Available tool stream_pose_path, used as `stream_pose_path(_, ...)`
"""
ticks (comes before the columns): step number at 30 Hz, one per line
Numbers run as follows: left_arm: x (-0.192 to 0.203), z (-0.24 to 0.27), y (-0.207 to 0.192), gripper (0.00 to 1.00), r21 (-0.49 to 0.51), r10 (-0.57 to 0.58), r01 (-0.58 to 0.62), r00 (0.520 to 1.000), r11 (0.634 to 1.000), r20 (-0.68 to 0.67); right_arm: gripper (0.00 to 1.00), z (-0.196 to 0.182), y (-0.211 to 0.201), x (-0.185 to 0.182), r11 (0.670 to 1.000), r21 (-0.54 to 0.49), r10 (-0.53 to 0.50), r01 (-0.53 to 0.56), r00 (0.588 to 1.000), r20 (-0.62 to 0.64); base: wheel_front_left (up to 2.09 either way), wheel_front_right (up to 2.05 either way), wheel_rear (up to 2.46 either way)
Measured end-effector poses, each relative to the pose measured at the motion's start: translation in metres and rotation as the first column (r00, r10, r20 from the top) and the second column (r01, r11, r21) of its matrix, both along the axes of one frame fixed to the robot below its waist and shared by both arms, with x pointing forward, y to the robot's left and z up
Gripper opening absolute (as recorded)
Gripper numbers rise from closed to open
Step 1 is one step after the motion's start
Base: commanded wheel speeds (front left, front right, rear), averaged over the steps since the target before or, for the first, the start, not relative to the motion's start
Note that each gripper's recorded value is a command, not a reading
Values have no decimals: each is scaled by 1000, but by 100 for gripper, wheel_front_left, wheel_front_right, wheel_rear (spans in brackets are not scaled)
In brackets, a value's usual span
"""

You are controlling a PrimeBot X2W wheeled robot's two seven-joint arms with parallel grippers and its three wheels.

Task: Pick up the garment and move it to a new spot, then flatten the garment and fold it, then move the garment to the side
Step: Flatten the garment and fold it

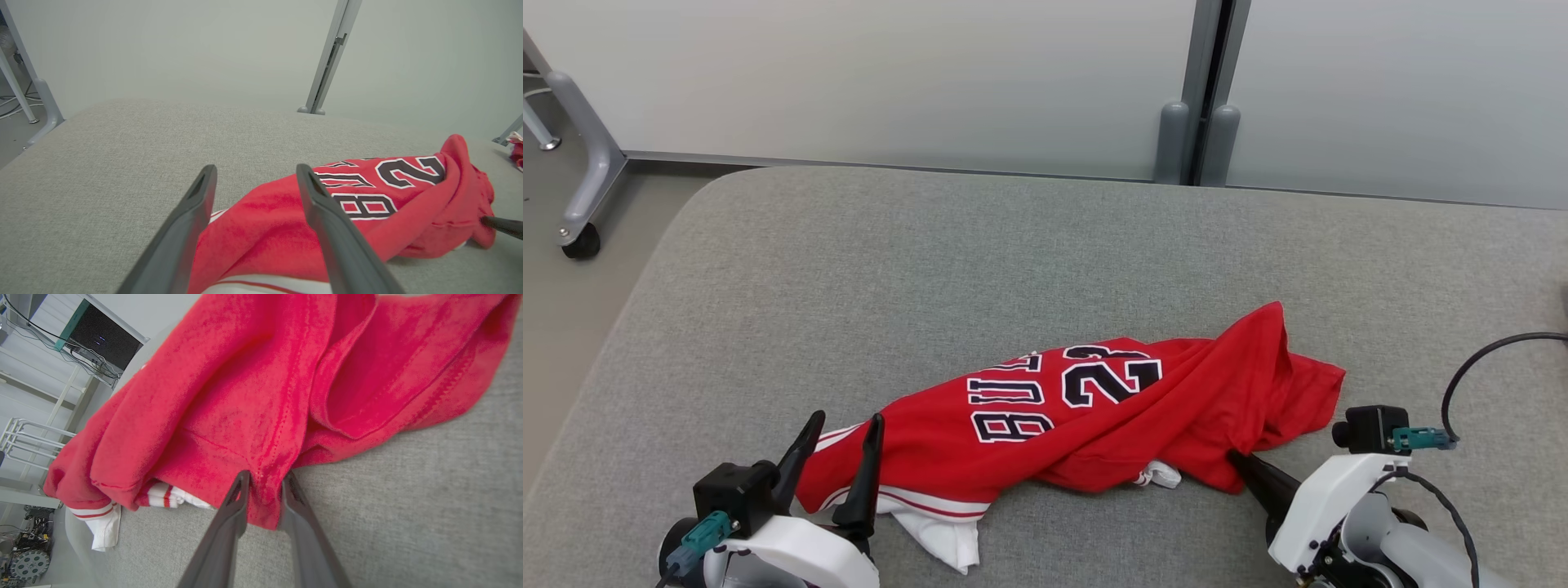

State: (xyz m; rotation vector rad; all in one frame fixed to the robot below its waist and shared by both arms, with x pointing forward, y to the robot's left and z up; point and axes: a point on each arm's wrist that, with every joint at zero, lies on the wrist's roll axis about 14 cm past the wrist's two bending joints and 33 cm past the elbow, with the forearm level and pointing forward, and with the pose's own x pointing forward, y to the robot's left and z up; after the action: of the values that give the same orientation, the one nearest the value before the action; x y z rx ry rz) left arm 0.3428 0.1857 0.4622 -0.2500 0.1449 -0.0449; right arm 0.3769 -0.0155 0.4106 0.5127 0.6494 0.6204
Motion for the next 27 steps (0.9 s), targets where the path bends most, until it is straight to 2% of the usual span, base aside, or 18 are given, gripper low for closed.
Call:
stream_pose_path(7,0,1,3,100,1,8,-8,1000,1000,6,0,17,-1,7,999,39,-20,17,998,63,0,0,0)
stream_pose_path(11,2,2,-2,100,2,-8,8,1000,1000,9,0,35,-10,-2,998,69,-9,3,996,93,0,0,0)
stream_pose_path(19,6,3,-17,100,1,-51,51,999,999,11,0,59,-61,-17,999,-12,32,-31,990,139,0,0,0)
stream_pose_path(27,12,2,-25,100,-4,-76,76,997,997,8,0,39,-100,-49,991,-116,67,-64,998,22,0,0,0)
